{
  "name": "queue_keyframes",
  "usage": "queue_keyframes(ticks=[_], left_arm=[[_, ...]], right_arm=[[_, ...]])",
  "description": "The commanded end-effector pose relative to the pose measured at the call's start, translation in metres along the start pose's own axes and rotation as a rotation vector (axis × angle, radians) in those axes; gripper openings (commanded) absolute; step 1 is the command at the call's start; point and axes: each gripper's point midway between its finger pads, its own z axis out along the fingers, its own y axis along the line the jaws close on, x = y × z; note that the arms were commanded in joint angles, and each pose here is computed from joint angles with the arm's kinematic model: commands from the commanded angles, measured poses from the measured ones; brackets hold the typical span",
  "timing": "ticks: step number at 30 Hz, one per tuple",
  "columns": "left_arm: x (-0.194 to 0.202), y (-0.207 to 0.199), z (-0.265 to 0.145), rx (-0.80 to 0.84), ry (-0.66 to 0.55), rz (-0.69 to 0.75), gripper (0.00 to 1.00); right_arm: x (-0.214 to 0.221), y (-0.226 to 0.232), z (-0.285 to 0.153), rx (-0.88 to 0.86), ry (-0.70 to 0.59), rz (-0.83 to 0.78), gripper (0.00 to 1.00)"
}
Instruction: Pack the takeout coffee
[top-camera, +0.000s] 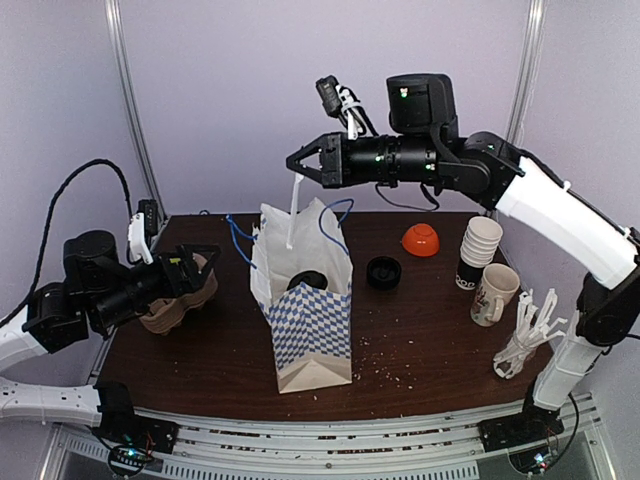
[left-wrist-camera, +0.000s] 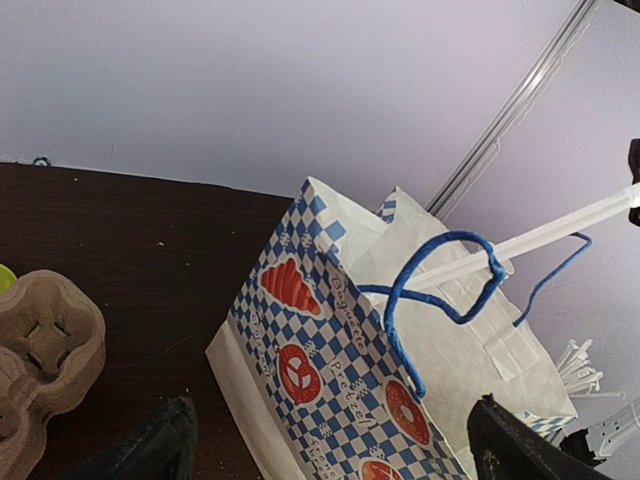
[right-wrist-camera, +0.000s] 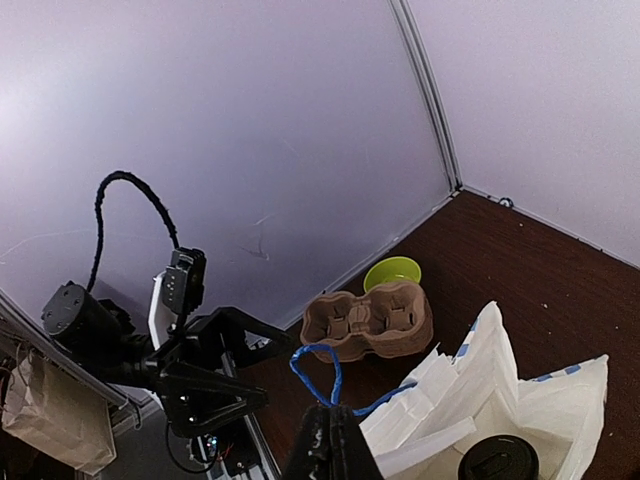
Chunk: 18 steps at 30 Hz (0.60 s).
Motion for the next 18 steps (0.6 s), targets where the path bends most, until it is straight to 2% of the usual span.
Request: queue_keyframes(ticks=[1, 10, 15, 16, 18], left_arm=[[-0.009, 0.001, -0.001, -0.003, -0.047, 0.0, 0.98], [-0.008, 0.004, 0.0, -0.015, -0.047, 0.011, 0.98], [-0.007, 0.005, 0.001, -0.021, -0.045, 0.019, 0.98], [-0.007, 0.005, 0.001, -0.021, -0.045, 0.018, 0.98], [-0.006, 0.005, 0.001, -0.023, -0.042, 0.021, 0.98]], right_arm=[[0.014, -0.01, 0.016, 0.062, 0.028, -0.035, 0.0], [0.059, -0.028, 0.044, 0.221, 0.127, -0.14, 0.0], [0.078, -0.029, 0.054, 0.241, 0.192, -0.199, 0.0], [0.081, -0.026, 0.056, 0.228, 0.215, -0.208, 0.07], [0.085, -0.023, 0.056, 0.211, 0.255, -0.214, 0.33]])
